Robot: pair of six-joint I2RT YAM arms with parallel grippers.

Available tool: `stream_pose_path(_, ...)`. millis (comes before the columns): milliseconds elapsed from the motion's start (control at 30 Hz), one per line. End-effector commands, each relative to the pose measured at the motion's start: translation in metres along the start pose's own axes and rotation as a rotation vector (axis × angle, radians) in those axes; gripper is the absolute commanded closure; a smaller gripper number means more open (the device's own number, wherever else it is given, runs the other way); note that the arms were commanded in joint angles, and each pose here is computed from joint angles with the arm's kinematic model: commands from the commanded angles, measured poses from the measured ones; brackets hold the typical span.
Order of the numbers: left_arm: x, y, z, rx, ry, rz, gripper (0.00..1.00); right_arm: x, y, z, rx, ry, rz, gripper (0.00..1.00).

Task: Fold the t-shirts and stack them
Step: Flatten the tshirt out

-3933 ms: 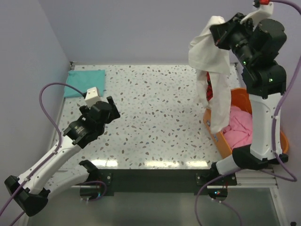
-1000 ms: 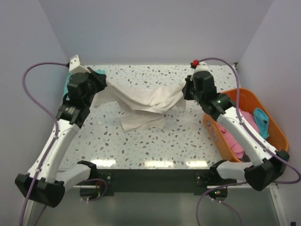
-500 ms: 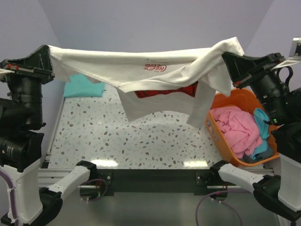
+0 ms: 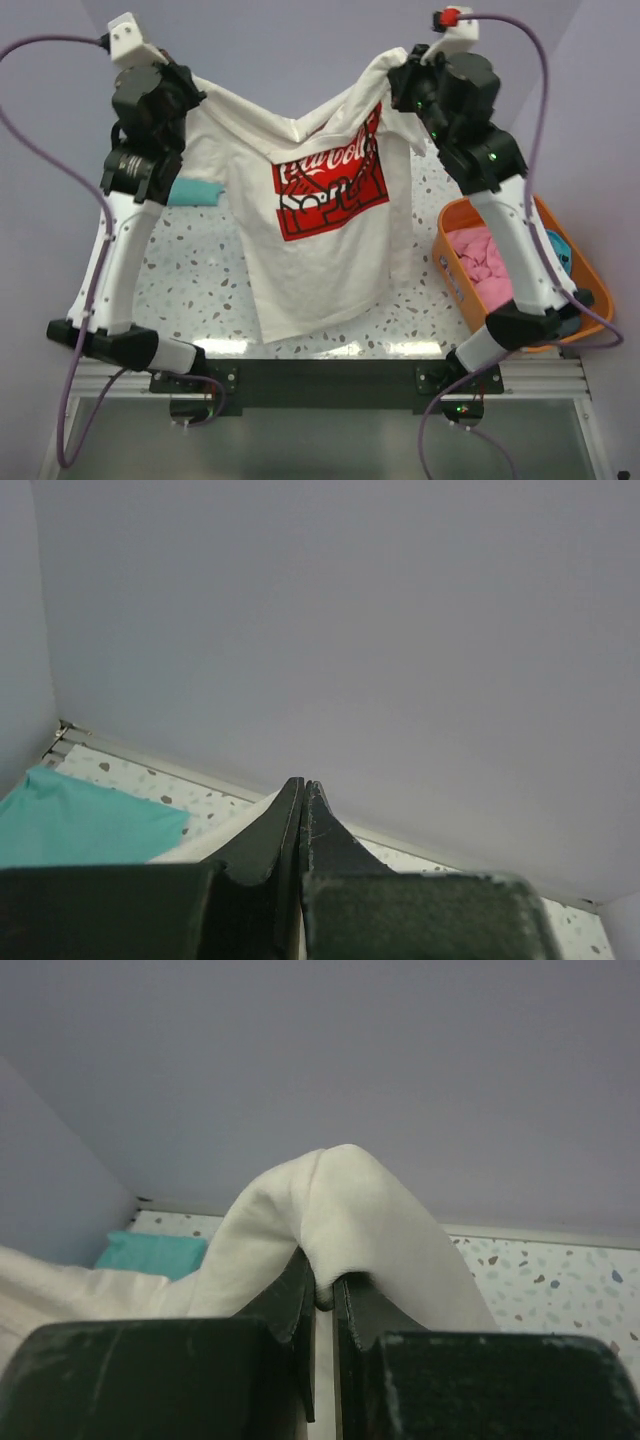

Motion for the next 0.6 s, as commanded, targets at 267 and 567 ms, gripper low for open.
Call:
stream_pose_path(267,-0.097,0.002,-0.027,0.035,-0.034,-0.237,1.0,-0.064,-0.002,-0.002,0.027,0.035,-0.213,1.0)
stream_pose_path(567,0.03,0.078,0.104,-0.375,-0.006,0.01,1.0,0.101,0.053,-0.028,0.067,0.042,0.305,1.0)
Point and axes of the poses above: each gripper's point midway between its finger pads, its own y axis back along the fingers, its own z axis along the line the jaws close on, x = y × z, the point moved 6 cm from there along y, back along the fingers, and after that the axes turned 7 degrees about y, right-handed, at the moved point
